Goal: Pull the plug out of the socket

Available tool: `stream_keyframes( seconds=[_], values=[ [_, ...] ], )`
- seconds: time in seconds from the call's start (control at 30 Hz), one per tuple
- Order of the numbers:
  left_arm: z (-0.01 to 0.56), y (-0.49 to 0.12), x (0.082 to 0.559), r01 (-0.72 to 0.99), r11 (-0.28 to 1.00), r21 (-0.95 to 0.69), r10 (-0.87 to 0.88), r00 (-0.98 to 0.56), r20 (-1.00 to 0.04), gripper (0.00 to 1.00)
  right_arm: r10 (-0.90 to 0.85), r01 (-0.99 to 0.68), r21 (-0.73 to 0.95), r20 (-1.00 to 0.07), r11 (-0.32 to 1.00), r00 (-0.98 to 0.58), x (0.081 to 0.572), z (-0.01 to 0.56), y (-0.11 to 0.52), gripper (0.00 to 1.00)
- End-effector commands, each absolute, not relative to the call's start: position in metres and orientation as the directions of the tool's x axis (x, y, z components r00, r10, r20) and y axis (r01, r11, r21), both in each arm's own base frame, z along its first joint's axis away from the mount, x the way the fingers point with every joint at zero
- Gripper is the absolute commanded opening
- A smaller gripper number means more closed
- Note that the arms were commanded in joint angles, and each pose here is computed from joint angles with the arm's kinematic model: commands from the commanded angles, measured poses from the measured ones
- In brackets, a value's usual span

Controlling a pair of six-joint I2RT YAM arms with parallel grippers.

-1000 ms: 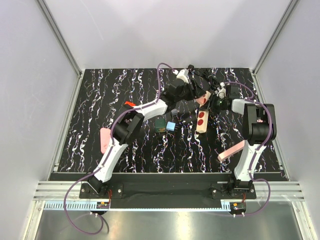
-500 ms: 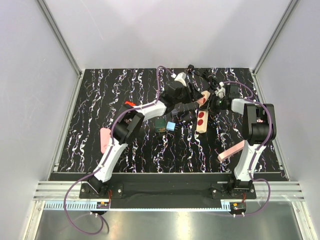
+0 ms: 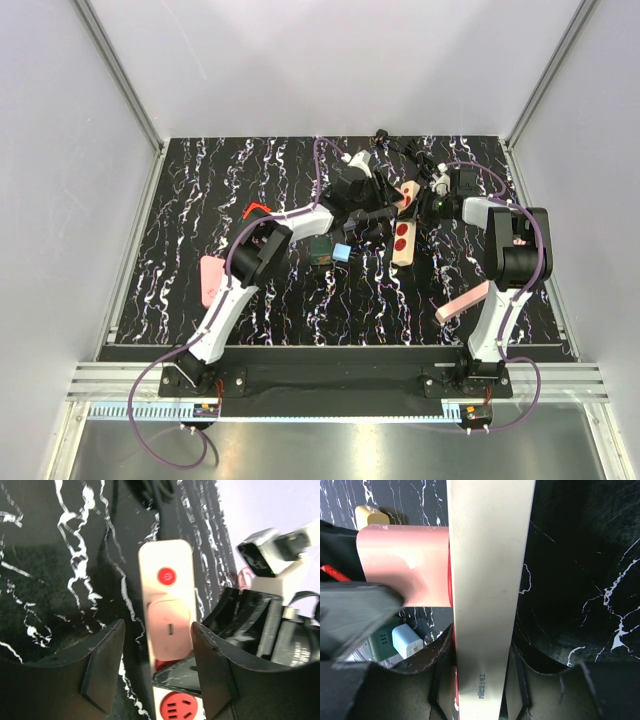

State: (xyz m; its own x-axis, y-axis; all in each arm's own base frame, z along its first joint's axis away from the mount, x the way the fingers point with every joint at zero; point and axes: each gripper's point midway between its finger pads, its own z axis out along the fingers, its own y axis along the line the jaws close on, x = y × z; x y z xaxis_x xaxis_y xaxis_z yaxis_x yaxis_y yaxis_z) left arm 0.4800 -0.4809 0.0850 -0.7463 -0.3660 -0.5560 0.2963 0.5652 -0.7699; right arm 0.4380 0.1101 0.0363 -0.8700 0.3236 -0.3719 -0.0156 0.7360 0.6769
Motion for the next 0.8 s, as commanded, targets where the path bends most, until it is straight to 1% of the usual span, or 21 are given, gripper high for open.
stream_keyframes(
  seconds=[0.0,0.17,0.43,0.57,0.67,0.73,0.77],
  values=[
    [0.100,-0.489,0.485,0.324,0.522,-0.789,-0.380,-0.740,-0.555,0.60,0.285,-0.173,0.679,-0.507,0.713,-0.814,0.457,0.089,0.122,0.00],
    [0.098,-0.492,0.486,0.314,0.504,-0.805,-0.389,-0.749,-0.536,0.57,0.284,-0.177,0.681,-0.507,0.710,-0.814,0.456,0.089,0.122,0.00],
    [0.099,-0.499,0.488,0.304,0.474,-0.827,-0.401,-0.761,-0.510,0.56,0.282,-0.183,0.682,-0.511,0.708,-0.812,0.457,0.091,0.123,0.00],
    [0.096,-0.499,0.490,0.289,0.468,-0.835,-0.416,-0.761,-0.497,0.42,0.281,-0.186,0.683,-0.512,0.706,-0.812,0.457,0.091,0.123,0.00],
    [0.098,-0.499,0.493,0.290,0.470,-0.834,-0.427,-0.752,-0.502,0.29,0.279,-0.189,0.681,-0.514,0.707,-0.811,0.458,0.091,0.124,0.00],
    [0.107,-0.500,0.495,0.309,0.482,-0.820,-0.422,-0.738,-0.527,0.16,0.284,-0.175,0.680,-0.508,0.712,-0.813,0.458,0.088,0.122,0.00],
    [0.112,-0.500,0.497,0.321,0.493,-0.808,-0.419,-0.727,-0.544,0.05,0.265,-0.191,0.676,-0.510,0.711,-0.818,0.456,0.087,0.133,0.00]
  ],
)
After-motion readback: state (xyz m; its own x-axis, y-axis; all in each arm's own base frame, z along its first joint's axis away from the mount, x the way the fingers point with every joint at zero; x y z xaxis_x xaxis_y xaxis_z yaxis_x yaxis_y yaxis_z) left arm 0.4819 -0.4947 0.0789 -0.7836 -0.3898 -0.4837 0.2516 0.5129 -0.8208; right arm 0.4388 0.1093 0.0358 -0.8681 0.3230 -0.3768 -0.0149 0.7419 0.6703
